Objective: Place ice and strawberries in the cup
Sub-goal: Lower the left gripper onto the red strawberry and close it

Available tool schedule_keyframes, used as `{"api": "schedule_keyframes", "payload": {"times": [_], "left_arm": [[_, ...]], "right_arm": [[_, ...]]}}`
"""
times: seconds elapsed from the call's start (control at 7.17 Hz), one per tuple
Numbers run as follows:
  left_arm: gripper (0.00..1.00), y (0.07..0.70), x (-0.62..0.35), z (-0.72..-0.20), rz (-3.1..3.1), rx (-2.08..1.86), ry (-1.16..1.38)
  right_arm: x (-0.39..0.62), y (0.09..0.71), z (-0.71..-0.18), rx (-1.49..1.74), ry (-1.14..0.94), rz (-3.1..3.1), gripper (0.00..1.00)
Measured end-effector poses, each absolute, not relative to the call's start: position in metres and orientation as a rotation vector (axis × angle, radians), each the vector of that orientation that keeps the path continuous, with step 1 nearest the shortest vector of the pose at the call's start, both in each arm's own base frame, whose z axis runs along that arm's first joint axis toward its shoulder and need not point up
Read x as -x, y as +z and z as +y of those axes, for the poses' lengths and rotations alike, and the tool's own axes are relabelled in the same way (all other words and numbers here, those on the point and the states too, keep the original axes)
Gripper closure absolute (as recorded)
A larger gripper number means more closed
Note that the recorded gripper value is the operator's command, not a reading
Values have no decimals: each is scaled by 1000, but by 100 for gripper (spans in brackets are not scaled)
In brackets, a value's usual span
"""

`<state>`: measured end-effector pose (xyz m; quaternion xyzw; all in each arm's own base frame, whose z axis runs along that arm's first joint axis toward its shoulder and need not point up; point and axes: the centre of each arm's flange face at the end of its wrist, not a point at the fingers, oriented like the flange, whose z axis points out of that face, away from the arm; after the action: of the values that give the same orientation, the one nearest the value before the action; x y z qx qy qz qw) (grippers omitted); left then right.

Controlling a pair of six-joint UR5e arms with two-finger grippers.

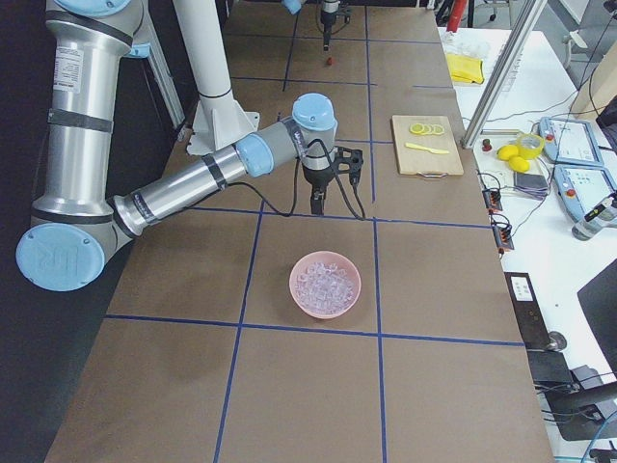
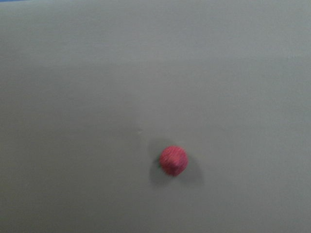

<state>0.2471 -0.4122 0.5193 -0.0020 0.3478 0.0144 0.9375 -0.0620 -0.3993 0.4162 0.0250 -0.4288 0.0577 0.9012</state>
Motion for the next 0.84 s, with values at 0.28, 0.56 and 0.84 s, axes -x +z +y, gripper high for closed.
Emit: {"api": "schedule_keyframes", "payload": {"times": [0.28,0.56,0.84], "left_arm": [[0,550,-270,-422,732,-6,-10],[4,565,-280,-425,727,4,-23],[19,567,-283,-425,727,8,-22]], "right_arm": [[58,418,-398,-57,116,-885,1],[58,416,-399,-62,113,-887,1],[58,414,-400,-68,111,-888,1]]}}
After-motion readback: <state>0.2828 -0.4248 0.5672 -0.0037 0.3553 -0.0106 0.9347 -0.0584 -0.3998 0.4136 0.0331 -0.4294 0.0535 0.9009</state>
